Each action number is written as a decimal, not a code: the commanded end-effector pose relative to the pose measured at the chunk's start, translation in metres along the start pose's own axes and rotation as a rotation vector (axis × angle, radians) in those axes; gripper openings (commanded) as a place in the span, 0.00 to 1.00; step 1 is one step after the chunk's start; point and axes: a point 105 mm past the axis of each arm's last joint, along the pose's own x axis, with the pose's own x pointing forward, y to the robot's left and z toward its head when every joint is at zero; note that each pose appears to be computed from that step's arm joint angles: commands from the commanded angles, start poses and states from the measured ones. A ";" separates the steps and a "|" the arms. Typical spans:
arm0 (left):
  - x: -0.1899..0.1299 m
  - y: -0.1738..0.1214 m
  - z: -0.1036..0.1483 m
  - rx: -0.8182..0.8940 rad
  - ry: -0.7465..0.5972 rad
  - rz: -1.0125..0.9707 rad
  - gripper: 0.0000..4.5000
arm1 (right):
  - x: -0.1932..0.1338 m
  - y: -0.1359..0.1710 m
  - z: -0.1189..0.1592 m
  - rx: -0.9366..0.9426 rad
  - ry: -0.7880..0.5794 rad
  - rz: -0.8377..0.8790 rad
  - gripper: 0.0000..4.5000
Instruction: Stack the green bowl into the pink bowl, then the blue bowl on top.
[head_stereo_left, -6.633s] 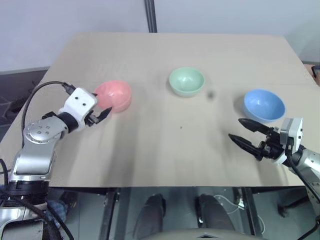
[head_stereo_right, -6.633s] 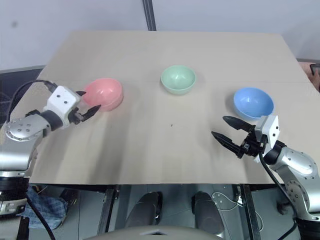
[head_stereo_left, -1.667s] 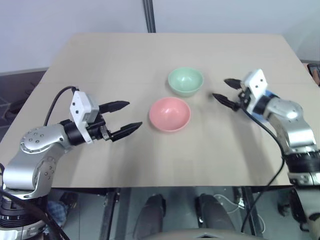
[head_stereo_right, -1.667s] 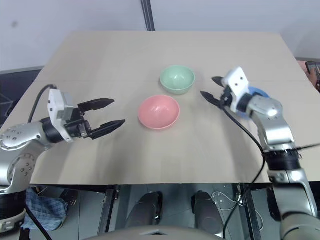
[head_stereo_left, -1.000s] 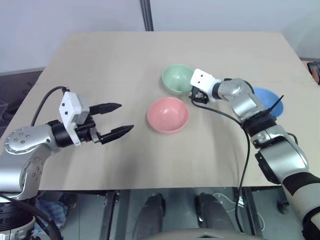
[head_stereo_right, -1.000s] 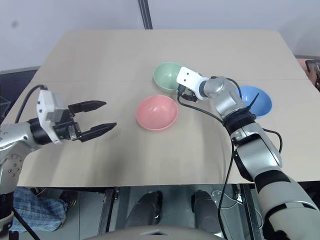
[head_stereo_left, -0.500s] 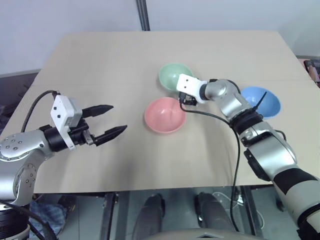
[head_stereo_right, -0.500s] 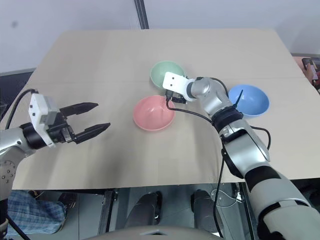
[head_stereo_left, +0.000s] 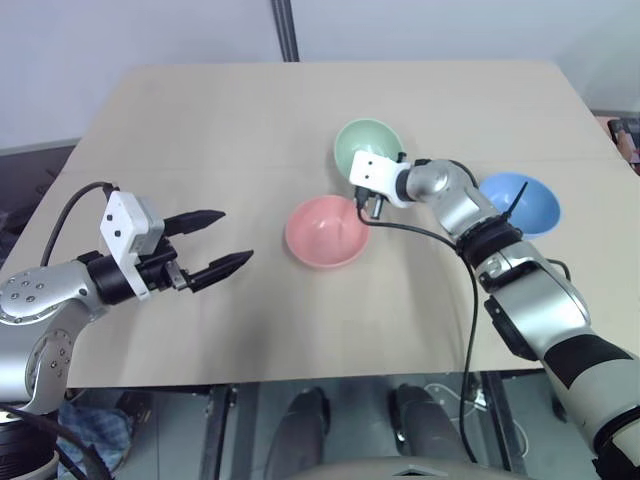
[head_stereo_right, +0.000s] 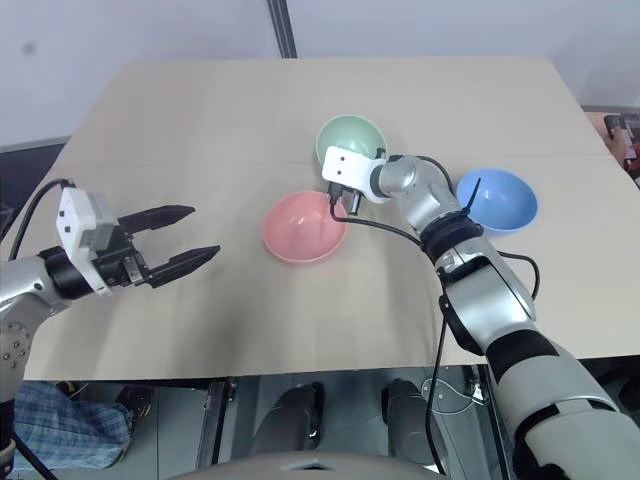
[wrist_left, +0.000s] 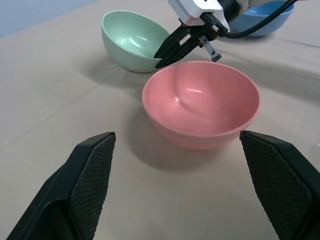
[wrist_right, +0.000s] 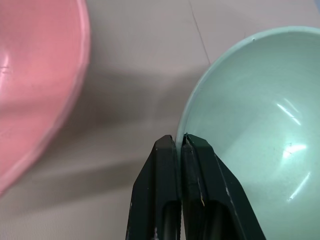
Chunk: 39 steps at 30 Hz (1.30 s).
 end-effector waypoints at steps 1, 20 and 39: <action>-0.003 0.000 0.014 0.061 -0.025 0.006 0.94 | -0.007 -0.016 0.015 -0.031 -0.046 -0.045 0.01; -0.007 0.008 0.019 -0.032 -0.134 0.001 0.94 | -0.096 0.003 0.090 -0.257 -0.333 0.137 0.01; 0.002 0.013 0.016 -0.027 -0.111 -0.066 0.94 | -0.115 0.049 0.106 -0.220 -0.351 0.249 0.75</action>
